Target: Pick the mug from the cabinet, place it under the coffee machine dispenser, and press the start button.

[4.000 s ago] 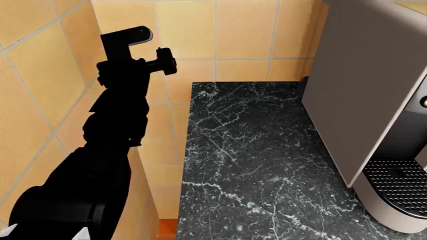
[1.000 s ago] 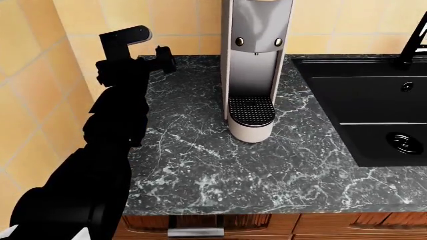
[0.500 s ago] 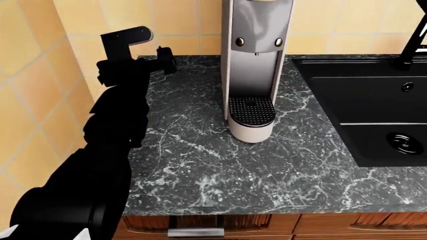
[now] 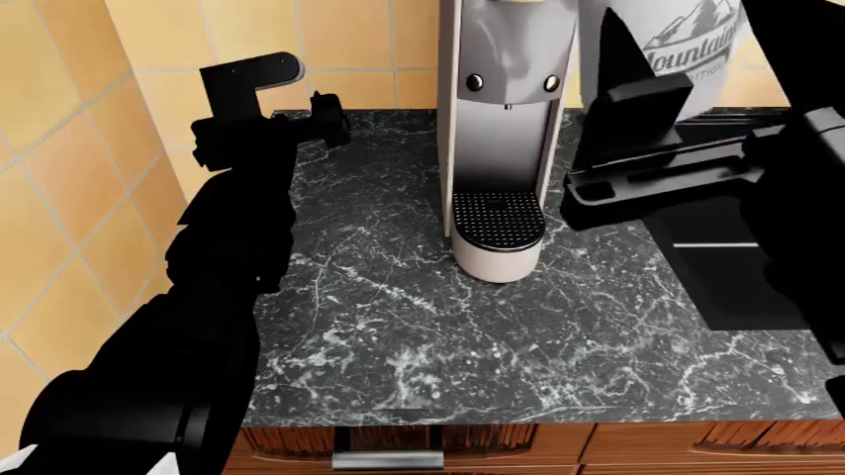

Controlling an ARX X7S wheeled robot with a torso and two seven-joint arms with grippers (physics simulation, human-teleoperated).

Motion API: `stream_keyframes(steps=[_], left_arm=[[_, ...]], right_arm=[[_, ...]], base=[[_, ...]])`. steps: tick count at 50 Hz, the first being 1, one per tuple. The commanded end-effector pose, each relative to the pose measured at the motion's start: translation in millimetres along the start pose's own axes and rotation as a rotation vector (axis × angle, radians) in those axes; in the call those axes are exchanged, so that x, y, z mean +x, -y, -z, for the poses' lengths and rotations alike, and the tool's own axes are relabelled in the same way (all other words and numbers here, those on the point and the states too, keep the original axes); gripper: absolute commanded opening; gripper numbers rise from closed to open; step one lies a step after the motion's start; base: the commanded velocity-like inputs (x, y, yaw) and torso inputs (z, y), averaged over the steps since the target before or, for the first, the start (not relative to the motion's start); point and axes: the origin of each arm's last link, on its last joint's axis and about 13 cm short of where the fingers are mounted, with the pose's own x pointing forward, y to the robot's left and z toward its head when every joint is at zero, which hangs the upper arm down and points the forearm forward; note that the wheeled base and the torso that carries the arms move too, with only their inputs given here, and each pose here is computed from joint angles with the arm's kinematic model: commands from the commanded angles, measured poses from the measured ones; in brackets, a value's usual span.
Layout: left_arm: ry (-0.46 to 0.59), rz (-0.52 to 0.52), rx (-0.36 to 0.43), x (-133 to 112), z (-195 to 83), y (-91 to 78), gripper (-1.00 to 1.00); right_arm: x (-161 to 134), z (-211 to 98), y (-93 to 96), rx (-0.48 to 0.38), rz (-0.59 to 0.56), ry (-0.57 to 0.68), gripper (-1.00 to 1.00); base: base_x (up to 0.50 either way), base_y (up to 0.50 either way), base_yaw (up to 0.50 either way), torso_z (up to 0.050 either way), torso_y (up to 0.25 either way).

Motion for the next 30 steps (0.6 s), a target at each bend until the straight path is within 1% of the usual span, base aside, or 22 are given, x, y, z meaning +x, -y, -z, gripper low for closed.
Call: stream_keyframes(steps=[1,14,23,30], left_arm=[[0.001,0.001,0.003,0,0,0.2,1.00],[0.001,0.003,0.003,0,0,0.0,1.00],[0.001,0.003,0.004,0,0,0.1,1.00],[0.005,0.003,0.004,0,0,0.0,1.00]], right_arm=[[-14,18,4.6,0.008,0.021,-0.028,-1.00],[-2,43,31.2,0.060,0.132,-0.068,-1.00],[2,58,40.0,0.077,0.177,-0.101,-1.00],[12,72,43.6,0.073,0.200,-0.132,-1.00]], base=[[0.00,0.00,0.00,0.000,0.000],[0.00,0.00,0.00,0.000,0.000],[0.00,0.00,0.00,0.000,0.000],[0.00,0.00,0.00,0.000,0.000]])
